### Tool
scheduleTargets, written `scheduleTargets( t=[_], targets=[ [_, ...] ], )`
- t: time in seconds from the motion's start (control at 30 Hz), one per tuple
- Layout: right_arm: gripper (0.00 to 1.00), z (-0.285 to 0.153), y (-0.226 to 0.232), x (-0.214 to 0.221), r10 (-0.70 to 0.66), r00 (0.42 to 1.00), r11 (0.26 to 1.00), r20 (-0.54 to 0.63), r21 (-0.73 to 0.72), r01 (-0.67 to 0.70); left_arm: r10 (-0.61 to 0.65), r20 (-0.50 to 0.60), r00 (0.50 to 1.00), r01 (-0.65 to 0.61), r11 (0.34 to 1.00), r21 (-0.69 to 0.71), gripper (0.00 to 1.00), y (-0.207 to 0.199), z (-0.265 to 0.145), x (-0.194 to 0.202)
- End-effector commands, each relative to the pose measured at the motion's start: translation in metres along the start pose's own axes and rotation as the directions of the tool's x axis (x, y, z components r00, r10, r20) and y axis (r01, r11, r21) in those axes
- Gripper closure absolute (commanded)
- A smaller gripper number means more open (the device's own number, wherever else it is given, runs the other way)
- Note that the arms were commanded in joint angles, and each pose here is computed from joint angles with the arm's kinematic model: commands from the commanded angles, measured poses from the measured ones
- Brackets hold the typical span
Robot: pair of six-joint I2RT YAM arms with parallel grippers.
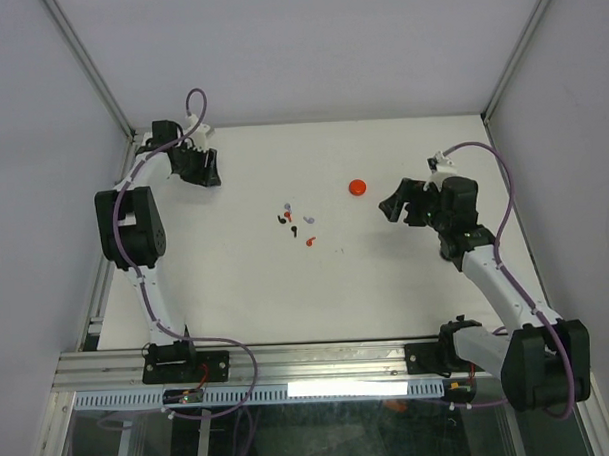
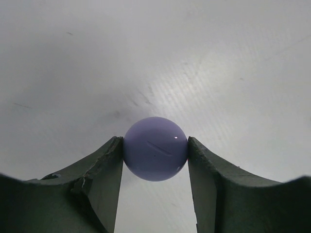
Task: Insert the wireless bluetooth earbuds into the charging case
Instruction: Pick up the charging case at the center of the board.
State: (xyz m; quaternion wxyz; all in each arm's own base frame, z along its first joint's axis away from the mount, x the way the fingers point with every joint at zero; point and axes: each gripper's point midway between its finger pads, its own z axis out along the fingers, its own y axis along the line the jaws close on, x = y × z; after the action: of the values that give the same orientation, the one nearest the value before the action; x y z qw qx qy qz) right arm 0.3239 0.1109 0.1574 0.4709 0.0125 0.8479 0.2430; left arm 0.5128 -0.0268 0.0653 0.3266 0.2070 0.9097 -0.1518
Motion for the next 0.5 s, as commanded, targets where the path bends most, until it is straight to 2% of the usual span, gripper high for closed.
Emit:
scheduleTargets(
  t=[0.0, 0.27, 0.47],
  targets=[
    [0.19, -0.01, 0.037, -0.03, -0.022, 0.996, 0.991, 0.09, -0.132, 0.034, -0.016, 0.139, 0.99, 0.012, 0.999, 0.036, 0.83, -0.058, -0.03, -0.041],
    [0.2, -0.016, 0.082, -0.033, -0.022, 0.998, 0.963, 0.059, -0.268, 0.037, -0.046, 0.357, 0.933, 0.064, 0.997, -0.039, 0.83, -0.126, -0.071, -0.067],
    [0.21, -0.019, 0.117, -0.029, -0.028, 0.999, 0.935, 0.022, -0.352, 0.033, -0.064, 0.451, 0.89, 0.071, 0.997, 0.001, 0.82, -0.195, -0.086, -0.064]
  ],
)
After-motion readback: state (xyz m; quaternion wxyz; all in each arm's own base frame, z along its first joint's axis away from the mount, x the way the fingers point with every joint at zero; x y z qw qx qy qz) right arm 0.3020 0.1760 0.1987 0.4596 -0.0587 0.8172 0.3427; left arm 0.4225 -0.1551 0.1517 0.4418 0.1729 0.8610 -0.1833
